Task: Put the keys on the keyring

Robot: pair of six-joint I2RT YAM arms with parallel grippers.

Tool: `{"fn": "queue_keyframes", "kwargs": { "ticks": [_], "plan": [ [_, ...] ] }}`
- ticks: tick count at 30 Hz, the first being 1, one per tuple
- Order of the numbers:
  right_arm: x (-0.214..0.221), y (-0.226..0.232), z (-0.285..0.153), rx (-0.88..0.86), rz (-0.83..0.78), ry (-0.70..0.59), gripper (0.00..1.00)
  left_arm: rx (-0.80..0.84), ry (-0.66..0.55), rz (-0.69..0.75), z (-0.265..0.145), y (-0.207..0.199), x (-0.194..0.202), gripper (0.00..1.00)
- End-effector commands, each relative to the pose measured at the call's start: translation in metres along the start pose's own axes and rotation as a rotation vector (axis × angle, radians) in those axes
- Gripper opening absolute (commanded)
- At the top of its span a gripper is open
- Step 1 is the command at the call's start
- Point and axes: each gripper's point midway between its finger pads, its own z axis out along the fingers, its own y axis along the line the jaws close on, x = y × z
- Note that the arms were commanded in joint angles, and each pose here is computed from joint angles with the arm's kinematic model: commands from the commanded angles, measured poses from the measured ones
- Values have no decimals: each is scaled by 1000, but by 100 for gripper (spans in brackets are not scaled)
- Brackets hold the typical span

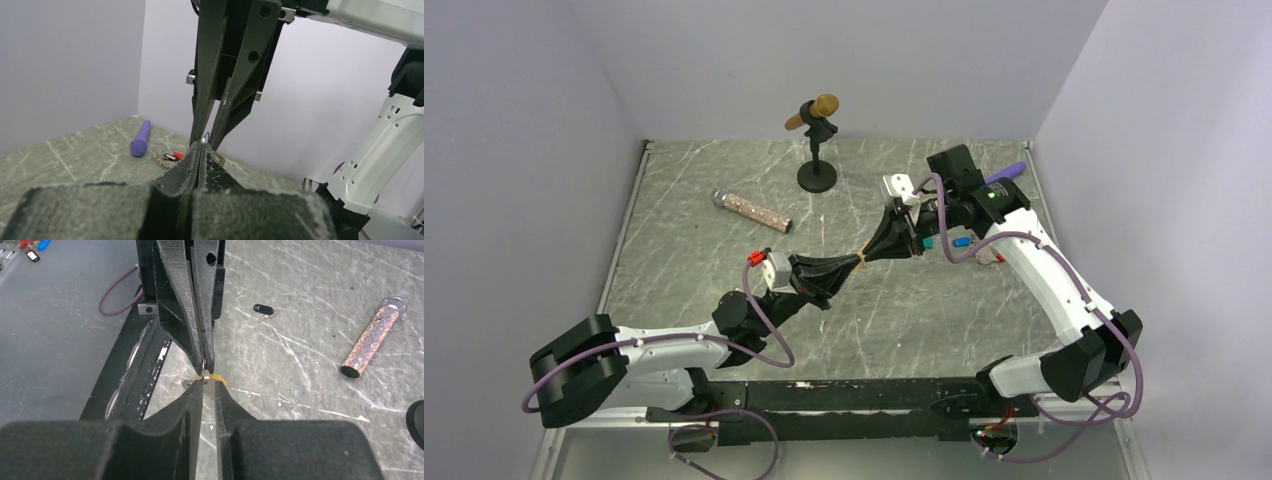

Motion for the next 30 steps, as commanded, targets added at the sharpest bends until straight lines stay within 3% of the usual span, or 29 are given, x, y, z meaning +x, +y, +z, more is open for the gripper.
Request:
{"fn": "queue_keyframes", "kwargs": {
  "ticks": [1, 13, 18, 20, 22, 26, 30],
  "plan": [
    [-22, 8, -6, -6, -73, -52, 18, 12, -35, -14, 5, -4, -10, 0],
    [-20, 11, -3, -39, -36, -67, 0, 20, -17, -14, 7, -5, -5, 0],
    [-13, 11, -4, -48, -9, -28, 0, 36, 29, 2, 9, -8, 2, 2],
    [-8, 9, -5, -42, 1, 4, 0, 42, 46, 9, 8, -9, 4, 13],
    [-1, 4, -7, -18, 18, 50, 0, 40, 60, 18, 6, -8, 5, 37],
    [15, -2, -13, 34, 39, 152, 0, 21, 106, 58, -5, -4, 6, 60],
    [34, -3, -27, 101, 52, 308, 0, 10, 215, 137, -20, 1, 12, 69]
  ]
}}
